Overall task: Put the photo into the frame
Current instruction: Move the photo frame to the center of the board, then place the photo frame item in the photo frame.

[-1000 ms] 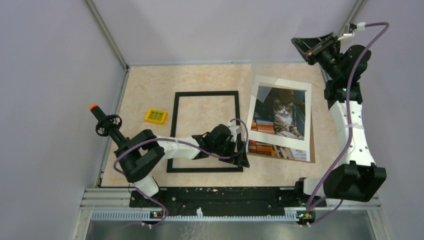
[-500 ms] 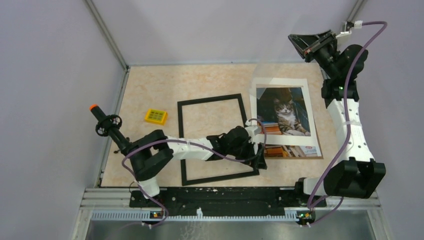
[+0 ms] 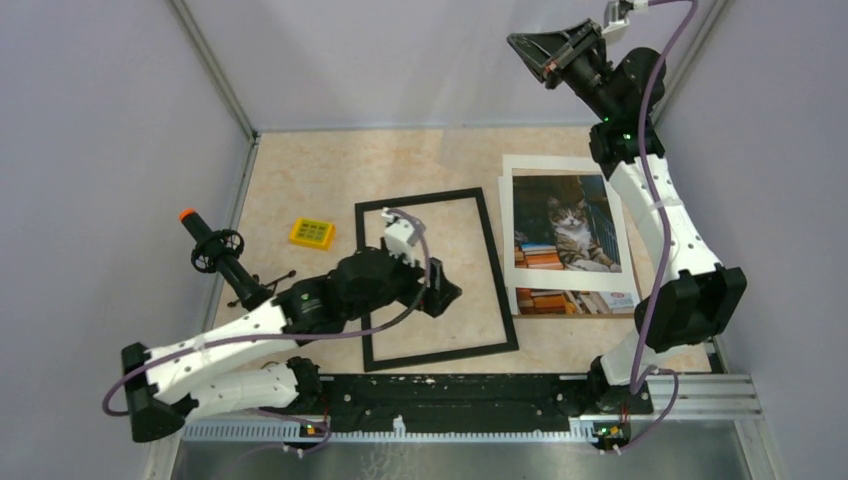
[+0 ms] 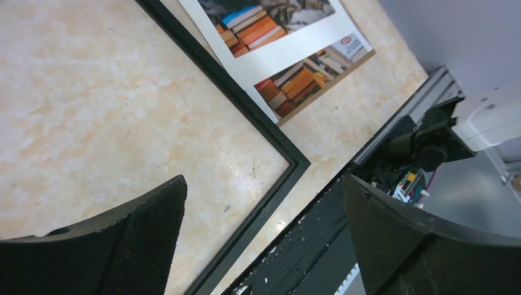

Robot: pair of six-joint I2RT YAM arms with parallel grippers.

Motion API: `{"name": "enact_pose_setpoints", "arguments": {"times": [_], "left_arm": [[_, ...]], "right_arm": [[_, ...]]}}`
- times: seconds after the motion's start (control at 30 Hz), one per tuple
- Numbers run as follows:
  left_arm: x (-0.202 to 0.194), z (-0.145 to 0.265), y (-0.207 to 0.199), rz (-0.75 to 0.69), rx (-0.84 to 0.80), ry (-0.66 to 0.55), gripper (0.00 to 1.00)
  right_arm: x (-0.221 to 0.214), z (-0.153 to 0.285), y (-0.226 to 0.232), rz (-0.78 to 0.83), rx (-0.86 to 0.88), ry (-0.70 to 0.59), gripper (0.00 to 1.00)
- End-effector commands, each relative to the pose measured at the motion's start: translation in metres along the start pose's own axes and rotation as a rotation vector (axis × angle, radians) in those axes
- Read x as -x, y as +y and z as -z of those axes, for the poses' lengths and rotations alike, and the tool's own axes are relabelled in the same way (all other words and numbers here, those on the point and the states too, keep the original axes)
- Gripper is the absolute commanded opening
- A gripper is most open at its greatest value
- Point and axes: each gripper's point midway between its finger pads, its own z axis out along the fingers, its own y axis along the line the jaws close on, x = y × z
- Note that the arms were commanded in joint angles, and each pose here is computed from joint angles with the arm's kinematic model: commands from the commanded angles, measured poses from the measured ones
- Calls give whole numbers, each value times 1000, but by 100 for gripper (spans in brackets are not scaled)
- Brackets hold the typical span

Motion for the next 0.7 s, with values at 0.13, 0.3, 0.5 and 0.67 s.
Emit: {"name": "enact_pose_setpoints", "arguments": {"times": [0.13, 0.3, 0.5, 0.67], "left_arm": [[44, 80, 21, -11, 43, -245, 100], [47, 96, 33, 9, 88, -286, 100], [26, 81, 47, 50, 161, -210, 100], [12, 40, 34, 21, 135, -99, 100]], "right_arm": [[-11, -10, 14, 31, 49, -85, 0], [-32, 22, -61, 27, -111, -144, 0], [-64, 88, -161, 66, -362, -207, 0], [-101, 153, -229, 28, -511, -245, 0]]}}
